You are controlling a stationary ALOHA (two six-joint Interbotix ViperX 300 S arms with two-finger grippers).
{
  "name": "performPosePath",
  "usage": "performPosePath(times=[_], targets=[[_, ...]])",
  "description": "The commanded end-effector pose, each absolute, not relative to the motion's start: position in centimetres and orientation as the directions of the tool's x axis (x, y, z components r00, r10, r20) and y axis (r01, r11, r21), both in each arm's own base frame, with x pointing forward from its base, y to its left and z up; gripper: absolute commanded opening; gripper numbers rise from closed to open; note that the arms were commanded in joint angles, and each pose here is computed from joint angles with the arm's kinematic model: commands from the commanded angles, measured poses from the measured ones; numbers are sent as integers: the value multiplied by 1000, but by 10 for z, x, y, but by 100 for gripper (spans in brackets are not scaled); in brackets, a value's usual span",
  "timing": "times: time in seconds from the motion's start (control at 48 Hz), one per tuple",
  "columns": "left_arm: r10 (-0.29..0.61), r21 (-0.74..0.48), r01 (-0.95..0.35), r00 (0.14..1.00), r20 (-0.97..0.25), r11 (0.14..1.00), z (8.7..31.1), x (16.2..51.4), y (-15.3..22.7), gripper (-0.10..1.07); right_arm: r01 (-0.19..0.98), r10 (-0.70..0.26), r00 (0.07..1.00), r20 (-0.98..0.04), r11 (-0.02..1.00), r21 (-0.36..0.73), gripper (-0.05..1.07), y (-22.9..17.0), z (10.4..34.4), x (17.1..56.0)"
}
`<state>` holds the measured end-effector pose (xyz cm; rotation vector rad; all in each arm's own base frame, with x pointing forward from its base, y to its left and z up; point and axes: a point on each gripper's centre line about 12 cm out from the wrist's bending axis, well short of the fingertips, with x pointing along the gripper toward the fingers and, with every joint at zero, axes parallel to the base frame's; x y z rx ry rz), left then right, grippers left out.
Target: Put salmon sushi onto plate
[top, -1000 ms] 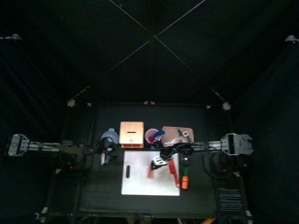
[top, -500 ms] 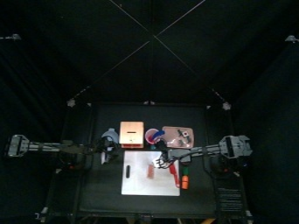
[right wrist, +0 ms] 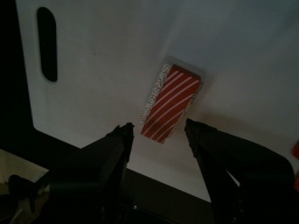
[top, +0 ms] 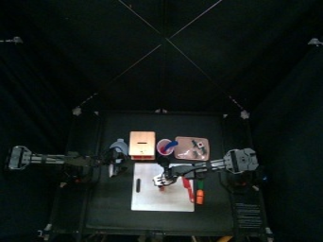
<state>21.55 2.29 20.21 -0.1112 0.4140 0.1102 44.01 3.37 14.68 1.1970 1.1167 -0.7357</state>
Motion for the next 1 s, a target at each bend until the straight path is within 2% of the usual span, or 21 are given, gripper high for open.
performPosePath(times=[0.0, 0.104, 0.333, 0.979], targets=[[91, -74, -129, 918, -387, 989, 208, 219, 25, 91, 894, 110, 362, -926, 239, 378, 86, 33, 159, 449], [100, -68, -135, 920, -378, 989, 208, 218, 28, 91, 915, 87, 349, -933, 181, 360, 86, 30, 152, 453], [114, -40, -138, 923, -368, 990, 210, 218, 32, 91, 953, -34, 293, -955, 86, 290, 86, 18, 153, 447], [123, -34, -146, 920, -373, 989, 209, 218, 34, 91, 975, -32, 215, -976, 61, 212, 83, 22, 146, 440]])
